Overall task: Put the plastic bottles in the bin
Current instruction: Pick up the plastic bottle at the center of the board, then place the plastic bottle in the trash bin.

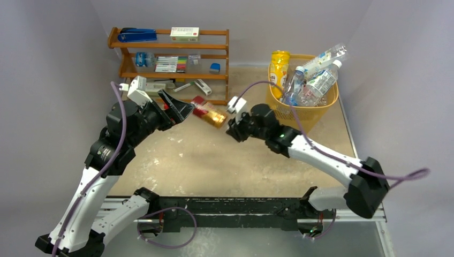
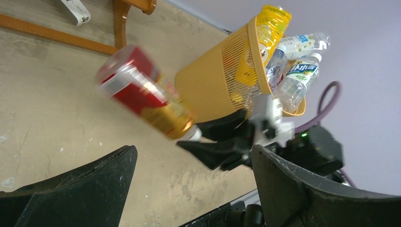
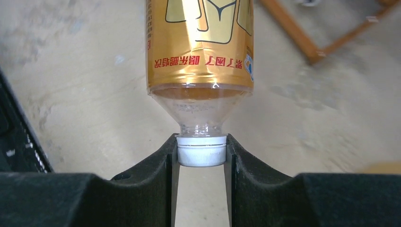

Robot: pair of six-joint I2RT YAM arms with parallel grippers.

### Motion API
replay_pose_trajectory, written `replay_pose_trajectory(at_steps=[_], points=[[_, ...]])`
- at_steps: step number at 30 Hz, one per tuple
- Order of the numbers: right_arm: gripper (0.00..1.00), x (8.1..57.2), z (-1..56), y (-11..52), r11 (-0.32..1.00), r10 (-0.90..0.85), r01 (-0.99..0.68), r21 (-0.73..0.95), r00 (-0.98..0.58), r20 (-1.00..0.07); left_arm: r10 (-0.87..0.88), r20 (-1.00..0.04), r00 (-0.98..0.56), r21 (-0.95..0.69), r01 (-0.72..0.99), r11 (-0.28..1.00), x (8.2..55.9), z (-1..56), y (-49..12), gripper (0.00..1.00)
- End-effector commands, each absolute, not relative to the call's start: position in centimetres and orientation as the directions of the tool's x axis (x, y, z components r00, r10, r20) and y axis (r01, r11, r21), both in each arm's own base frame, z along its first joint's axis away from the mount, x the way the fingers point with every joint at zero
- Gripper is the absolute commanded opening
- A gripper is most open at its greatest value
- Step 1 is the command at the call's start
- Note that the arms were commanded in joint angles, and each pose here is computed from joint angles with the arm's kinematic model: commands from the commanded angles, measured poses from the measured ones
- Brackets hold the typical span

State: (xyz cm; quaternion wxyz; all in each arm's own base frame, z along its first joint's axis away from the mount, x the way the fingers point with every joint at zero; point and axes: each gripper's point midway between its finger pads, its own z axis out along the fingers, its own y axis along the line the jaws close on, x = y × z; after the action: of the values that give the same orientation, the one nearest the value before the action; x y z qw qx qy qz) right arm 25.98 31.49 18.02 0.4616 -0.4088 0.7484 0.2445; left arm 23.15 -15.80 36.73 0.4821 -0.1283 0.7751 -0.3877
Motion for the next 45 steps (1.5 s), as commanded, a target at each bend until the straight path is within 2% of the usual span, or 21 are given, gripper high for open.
replay_pose_trajectory(at_steps=[1, 10, 18, 26, 31, 41, 45], points=[[0.28, 28.4, 26.8, 27.4, 0.681, -0.214, -0.732, 0.028, -0.235, -0.948, -0.606, -0.653, -0.455, -0.745, 0.238, 0.623, 23.1, 38.8, -16.0, 0.91], [0.30, 29.1, 39.7, 21.4, 0.799, -0.045, -0.601, 0.039, -0.125, -0.991, -0.600, -0.658, -0.455, -0.740, 0.244, 0.627, 22.8, 38.6, -15.9, 0.91], [0.35, 29.9, 45.3, 16.2, 0.902, 0.036, -0.427, 0.057, -0.057, -0.998, -0.595, -0.656, -0.465, -0.742, 0.250, 0.622, 22.8, 38.5, -16.1, 0.91], [0.35, 33.2, 43.5, 12.0, 0.945, 0.087, -0.305, 0.119, -0.116, -0.989, -0.585, -0.655, -0.478, -0.742, 0.261, 0.618, 23.0, 38.4, -16.6, 0.91], [0.35, 33.9, 42.6, 9.5, 0.936, 0.167, -0.287, 0.202, -0.142, -0.976, -0.578, -0.658, -0.482, -0.739, 0.267, 0.619, 22.9, 38.3, -16.7, 0.91], [0.39, 33.2, 39.9, 10.9, 0.851, 0.318, -0.366, 0.377, -0.214, -0.924, -0.574, -0.656, -0.490, -0.740, 0.270, 0.615, 22.9, 37.8, -16.9, 0.91], [0.39, 32.6, 39.0, 10.8, 0.833, 0.376, -0.348, 0.430, -0.213, -0.902, -0.575, -0.656, -0.490, -0.741, 0.272, 0.614, 22.8, 37.8, -16.8, 0.91]])
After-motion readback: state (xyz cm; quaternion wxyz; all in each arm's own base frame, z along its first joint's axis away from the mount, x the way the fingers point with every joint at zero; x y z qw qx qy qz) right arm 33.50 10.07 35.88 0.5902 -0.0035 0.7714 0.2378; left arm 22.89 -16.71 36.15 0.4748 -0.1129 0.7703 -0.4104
